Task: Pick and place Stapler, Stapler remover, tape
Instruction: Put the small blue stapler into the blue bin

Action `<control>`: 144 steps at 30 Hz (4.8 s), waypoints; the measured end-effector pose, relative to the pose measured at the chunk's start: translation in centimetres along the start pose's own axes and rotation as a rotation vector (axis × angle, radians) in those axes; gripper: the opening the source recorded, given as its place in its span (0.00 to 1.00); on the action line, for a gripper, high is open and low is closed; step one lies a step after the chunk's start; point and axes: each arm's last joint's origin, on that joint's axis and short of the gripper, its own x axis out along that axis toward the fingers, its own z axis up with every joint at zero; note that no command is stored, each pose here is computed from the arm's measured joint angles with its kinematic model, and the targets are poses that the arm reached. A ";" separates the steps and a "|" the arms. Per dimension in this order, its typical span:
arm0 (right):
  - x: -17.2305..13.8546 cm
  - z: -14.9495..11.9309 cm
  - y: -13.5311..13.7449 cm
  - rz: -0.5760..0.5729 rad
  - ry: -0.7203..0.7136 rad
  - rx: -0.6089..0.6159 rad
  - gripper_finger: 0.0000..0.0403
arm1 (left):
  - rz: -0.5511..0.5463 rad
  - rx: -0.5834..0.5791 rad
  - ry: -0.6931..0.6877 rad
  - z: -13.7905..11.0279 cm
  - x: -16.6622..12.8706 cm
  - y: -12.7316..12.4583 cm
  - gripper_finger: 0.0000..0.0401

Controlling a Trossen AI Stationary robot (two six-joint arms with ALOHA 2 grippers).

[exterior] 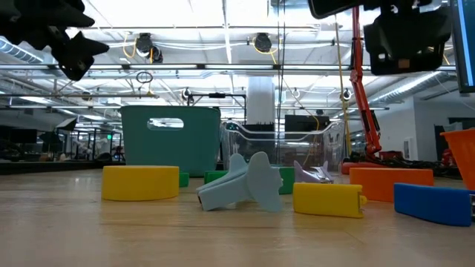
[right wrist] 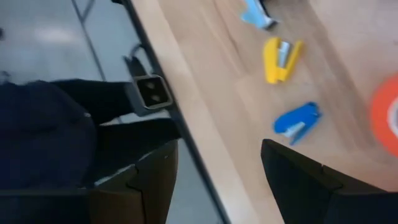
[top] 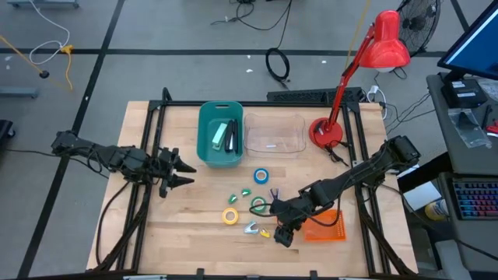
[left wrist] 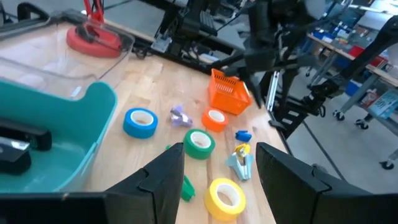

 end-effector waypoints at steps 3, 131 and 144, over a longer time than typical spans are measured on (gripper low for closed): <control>0.0 0.1 0.3 0.027 -0.012 -0.003 0.56 | 0.008 -0.022 0.018 -0.2 0.0 0.1 0.50; 9.3 0.7 -1.9 -0.463 -0.023 0.506 0.56 | -0.029 0.019 0.076 -0.6 0.0 0.1 0.50; 9.4 0.7 -1.9 -0.462 -0.028 0.549 0.56 | -0.030 0.019 0.077 -0.6 0.0 0.1 0.50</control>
